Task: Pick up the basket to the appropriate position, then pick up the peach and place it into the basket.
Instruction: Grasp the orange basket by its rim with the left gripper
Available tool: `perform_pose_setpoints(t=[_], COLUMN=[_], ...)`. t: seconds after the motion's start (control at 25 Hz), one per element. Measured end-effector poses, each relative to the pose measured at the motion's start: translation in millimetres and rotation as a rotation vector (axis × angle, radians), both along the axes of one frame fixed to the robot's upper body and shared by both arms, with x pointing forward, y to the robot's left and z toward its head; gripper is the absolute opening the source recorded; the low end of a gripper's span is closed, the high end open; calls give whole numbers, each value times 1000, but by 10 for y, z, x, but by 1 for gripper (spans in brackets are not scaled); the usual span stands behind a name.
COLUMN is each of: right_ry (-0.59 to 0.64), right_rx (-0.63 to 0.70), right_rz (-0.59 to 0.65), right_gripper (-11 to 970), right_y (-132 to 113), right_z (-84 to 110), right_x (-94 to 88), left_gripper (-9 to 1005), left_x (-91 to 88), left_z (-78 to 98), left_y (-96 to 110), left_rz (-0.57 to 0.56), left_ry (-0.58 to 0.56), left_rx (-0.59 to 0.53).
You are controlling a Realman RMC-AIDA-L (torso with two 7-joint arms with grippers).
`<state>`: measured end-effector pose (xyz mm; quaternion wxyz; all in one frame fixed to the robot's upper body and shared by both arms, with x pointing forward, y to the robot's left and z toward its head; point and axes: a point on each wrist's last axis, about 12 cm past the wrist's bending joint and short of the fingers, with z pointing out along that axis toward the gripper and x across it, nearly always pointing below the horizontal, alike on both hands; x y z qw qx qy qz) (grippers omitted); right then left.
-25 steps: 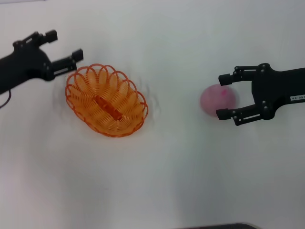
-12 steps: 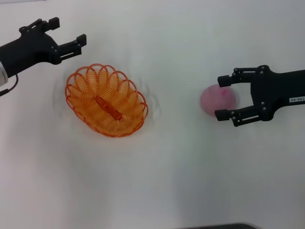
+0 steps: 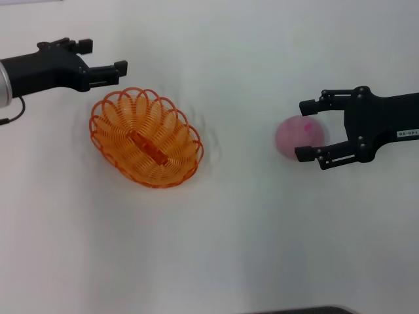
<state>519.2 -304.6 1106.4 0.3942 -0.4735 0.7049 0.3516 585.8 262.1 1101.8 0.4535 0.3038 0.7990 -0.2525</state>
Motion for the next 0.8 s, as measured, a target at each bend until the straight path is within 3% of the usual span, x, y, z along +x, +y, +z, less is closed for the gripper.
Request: perform_pose_setpoints(t=[0.2, 0.52, 0.8], right_ry=[-8, -13, -14], right_rx=[-4, -10, -16], right_rz=[2, 2, 4], right_gripper=[911, 912, 912], right_y=[-7, -30, -35], right_z=[4, 18, 18], right_x=[4, 14, 16], left_gripper=[886, 886, 886], left_x=[104, 333, 373], left_z=[228, 552, 667], left_y=[-115, -456, -680], left_rz=[10, 48, -4], left_ry=[149, 373, 410], left_rx=[139, 469, 579])
